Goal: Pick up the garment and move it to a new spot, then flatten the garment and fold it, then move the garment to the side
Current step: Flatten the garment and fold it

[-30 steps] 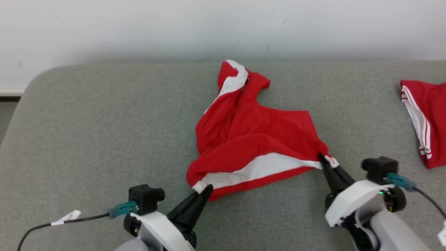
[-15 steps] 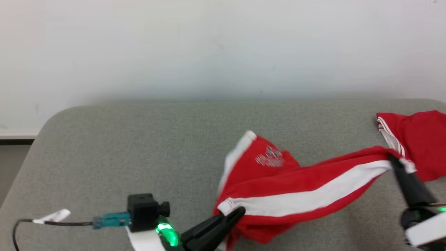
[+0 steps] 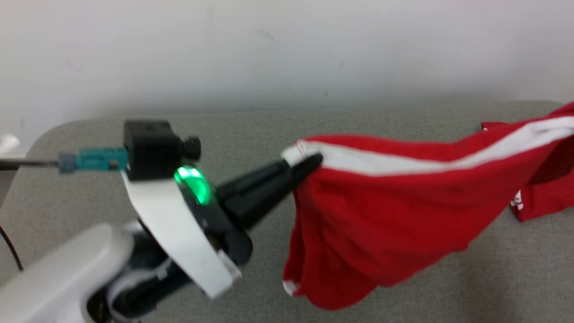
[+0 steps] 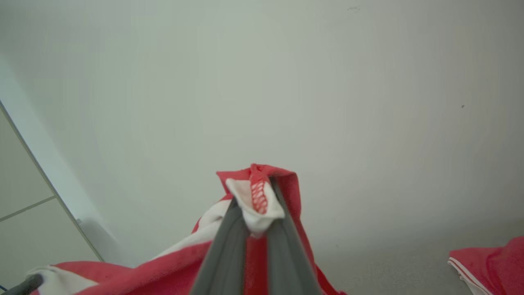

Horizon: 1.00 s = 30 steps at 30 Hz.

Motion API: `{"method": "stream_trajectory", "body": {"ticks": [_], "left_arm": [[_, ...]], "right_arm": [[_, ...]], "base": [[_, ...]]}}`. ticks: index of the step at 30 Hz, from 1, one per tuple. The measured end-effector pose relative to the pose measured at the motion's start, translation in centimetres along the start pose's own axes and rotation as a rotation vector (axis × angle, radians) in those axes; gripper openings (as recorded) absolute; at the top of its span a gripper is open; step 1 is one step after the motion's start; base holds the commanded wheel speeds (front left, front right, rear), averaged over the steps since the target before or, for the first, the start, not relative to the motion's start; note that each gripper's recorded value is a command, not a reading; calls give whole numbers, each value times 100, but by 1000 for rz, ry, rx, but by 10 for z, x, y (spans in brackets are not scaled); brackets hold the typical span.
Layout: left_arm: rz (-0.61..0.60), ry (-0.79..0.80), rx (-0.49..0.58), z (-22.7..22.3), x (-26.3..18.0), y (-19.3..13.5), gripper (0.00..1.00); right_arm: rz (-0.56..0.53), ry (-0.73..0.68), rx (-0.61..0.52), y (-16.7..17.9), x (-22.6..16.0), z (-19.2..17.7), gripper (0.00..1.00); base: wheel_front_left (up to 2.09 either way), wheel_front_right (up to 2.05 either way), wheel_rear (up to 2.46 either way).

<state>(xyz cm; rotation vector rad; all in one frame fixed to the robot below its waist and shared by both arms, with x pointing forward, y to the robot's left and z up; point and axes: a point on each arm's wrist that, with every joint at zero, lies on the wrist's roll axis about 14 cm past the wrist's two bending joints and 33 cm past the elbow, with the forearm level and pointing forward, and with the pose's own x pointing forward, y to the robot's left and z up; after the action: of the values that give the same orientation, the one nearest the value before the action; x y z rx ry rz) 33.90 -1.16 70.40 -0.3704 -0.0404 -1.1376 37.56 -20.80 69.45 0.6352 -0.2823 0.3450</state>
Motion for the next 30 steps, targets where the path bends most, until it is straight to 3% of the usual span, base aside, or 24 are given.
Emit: {"method": "stream_trajectory", "body": {"ticks": [1,9,13,18,21,25,30], "left_arm": [[24,4,53,8,5,15,0],[205,3,175,34,56,146,0],[283,-70,200,44,78,206,0],[345,-202,320,61,97,260,0],[364,-228,330,40,104,286,0],[393,-169,222,-32,103,307,0],[379,-52,93,-112,82,278,0]], "right_arm": [[-10,16,-20,-4,12,-2,0],[-53,63,-92,-29,135,-12,0],[-70,9,-93,-46,190,-12,0],[-62,-47,-65,-62,236,-33,0],[-99,-14,-55,-86,243,-65,0],[-172,71,-38,-123,222,-121,0],[-256,180,25,-140,149,-179,0]], "base": [[0,0,0],[0,0,0],[0,0,0],[0,0,0],[0,0,0],[0,0,0],[0,0,0]]}}
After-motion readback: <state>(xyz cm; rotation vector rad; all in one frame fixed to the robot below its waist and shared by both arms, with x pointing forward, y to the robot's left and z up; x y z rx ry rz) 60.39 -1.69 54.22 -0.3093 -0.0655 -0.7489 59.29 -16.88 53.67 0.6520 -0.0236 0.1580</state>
